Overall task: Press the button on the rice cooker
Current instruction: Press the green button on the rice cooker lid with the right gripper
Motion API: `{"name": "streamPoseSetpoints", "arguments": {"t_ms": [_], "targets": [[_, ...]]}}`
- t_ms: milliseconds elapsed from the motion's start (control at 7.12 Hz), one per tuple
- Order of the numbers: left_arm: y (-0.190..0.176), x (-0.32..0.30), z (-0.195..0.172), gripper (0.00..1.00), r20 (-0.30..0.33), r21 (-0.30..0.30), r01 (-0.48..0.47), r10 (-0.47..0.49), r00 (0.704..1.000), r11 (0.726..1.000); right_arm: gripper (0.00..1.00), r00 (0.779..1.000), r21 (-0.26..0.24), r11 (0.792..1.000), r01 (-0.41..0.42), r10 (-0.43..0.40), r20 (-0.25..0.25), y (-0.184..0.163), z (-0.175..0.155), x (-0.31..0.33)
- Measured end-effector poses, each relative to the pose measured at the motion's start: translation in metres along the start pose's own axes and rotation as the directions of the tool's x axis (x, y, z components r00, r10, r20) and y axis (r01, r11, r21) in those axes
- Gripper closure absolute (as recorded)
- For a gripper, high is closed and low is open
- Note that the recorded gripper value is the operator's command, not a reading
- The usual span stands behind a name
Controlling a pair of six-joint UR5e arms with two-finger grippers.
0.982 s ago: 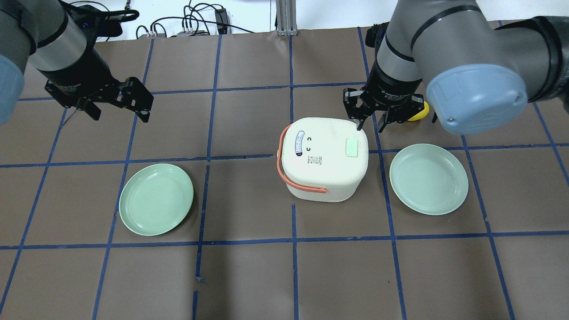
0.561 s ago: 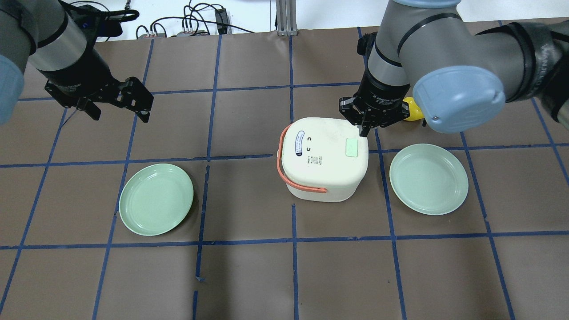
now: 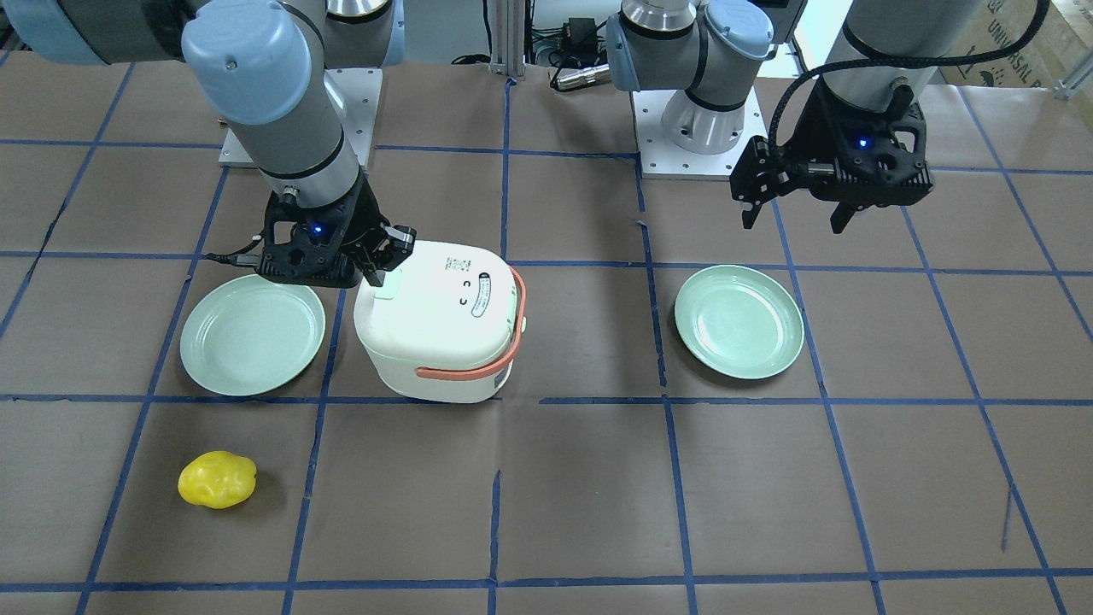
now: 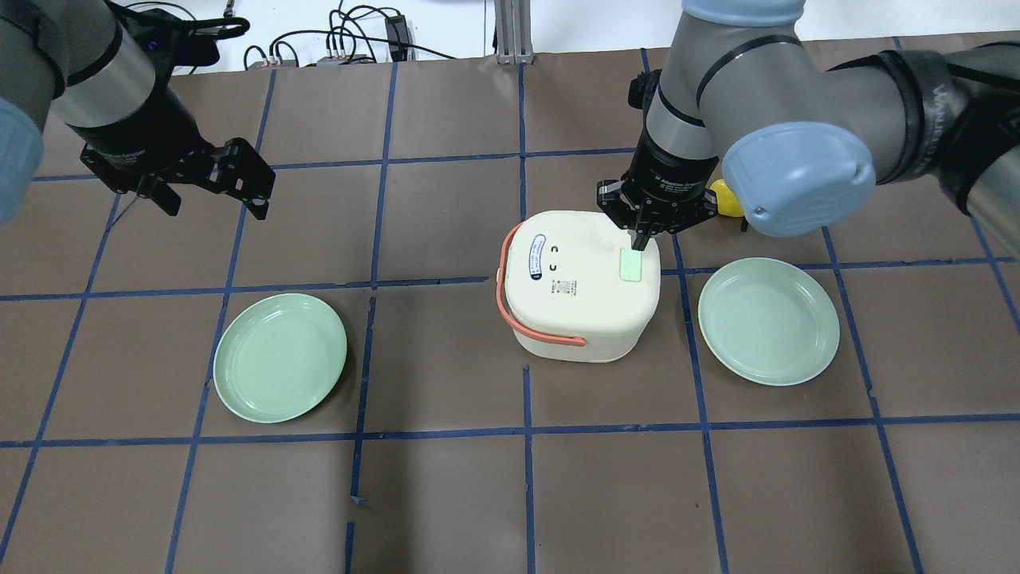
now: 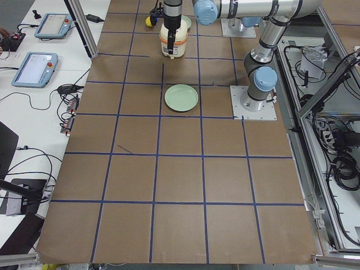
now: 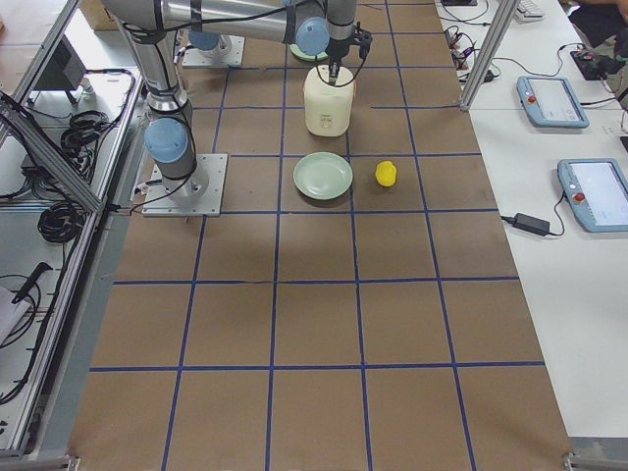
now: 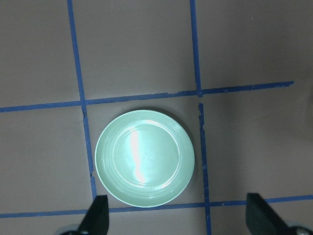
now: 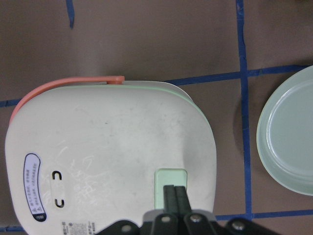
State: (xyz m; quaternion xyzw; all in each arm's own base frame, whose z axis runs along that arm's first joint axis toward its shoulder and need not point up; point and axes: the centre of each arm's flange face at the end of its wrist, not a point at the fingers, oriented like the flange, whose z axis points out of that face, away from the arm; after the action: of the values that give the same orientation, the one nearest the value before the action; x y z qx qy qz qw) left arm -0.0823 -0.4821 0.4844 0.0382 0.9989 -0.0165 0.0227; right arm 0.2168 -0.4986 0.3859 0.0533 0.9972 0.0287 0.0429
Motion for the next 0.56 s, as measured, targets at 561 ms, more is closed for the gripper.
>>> {"name": "streamPoseSetpoints", "arguments": {"t_ms": [561], "targets": [[0.000,0.000,0.000,0.00,0.000,0.000,0.000,0.000,1.000,1.000,0.91,1.000,-0.036,0.999,-0.004,0.004,-0.009,0.005,0.019,0.003]]}}
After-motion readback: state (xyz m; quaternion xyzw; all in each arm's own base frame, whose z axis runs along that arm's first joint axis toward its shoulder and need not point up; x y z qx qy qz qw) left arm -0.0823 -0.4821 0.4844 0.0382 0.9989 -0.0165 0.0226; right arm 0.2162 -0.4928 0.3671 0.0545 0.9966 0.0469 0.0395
